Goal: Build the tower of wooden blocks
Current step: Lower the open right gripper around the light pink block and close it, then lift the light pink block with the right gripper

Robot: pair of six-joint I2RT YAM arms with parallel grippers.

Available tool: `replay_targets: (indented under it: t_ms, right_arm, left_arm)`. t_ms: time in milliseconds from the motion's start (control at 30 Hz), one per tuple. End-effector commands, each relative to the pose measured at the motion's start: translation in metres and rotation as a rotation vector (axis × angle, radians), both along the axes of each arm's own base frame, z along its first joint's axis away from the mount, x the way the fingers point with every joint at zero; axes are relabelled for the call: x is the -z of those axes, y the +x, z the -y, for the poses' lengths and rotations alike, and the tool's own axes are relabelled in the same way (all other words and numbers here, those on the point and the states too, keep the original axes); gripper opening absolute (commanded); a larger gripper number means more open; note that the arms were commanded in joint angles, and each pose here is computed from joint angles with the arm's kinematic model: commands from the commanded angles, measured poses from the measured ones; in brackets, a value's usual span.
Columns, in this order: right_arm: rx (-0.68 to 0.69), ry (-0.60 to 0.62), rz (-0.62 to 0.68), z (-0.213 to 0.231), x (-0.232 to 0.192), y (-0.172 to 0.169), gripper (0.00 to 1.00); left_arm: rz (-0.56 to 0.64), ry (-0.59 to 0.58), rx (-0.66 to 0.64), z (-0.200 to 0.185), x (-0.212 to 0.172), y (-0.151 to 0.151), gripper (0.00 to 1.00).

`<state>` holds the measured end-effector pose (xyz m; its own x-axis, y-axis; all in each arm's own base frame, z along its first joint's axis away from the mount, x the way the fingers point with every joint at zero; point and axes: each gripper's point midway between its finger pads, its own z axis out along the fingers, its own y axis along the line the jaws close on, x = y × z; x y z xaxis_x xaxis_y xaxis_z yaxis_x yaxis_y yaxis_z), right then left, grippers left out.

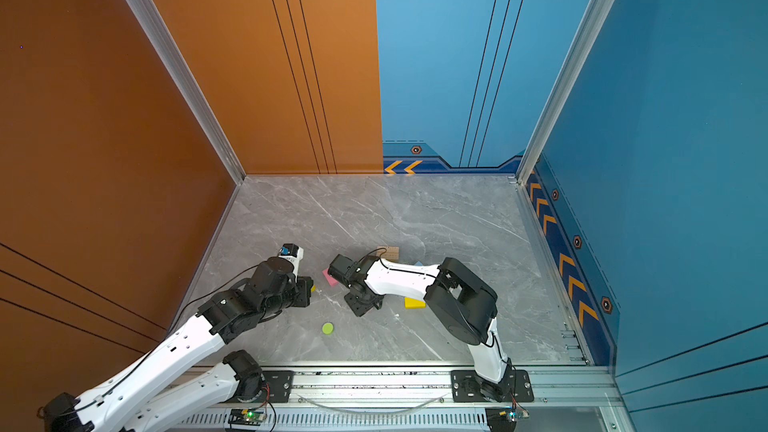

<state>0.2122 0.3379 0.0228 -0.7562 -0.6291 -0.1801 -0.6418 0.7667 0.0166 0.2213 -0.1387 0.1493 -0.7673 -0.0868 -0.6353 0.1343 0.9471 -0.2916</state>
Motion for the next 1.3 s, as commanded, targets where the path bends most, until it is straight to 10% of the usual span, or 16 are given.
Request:
replay_targets:
  t_ms: [0, 867, 1267]
  right_arm:
    - [0.008, -0.019, -0.004, 0.001, 0.002, 0.001, 0.42]
    - [0.196, 0.061, 0.068, 0.013, -0.048, 0.035, 0.34]
    - [0.159, 0.008, 0.018, 0.011, -0.025, 0.020, 0.53]
  left_arm:
    - [-0.018, 0.032, -0.027, -0.010, 0.009, -0.002, 0.04]
    - [-0.008, -0.010, -0.019, -0.006, 0.012, 0.003, 0.05]
    - [-0.014, -0.016, -0.017, -0.007, 0.014, 0.003, 0.05]
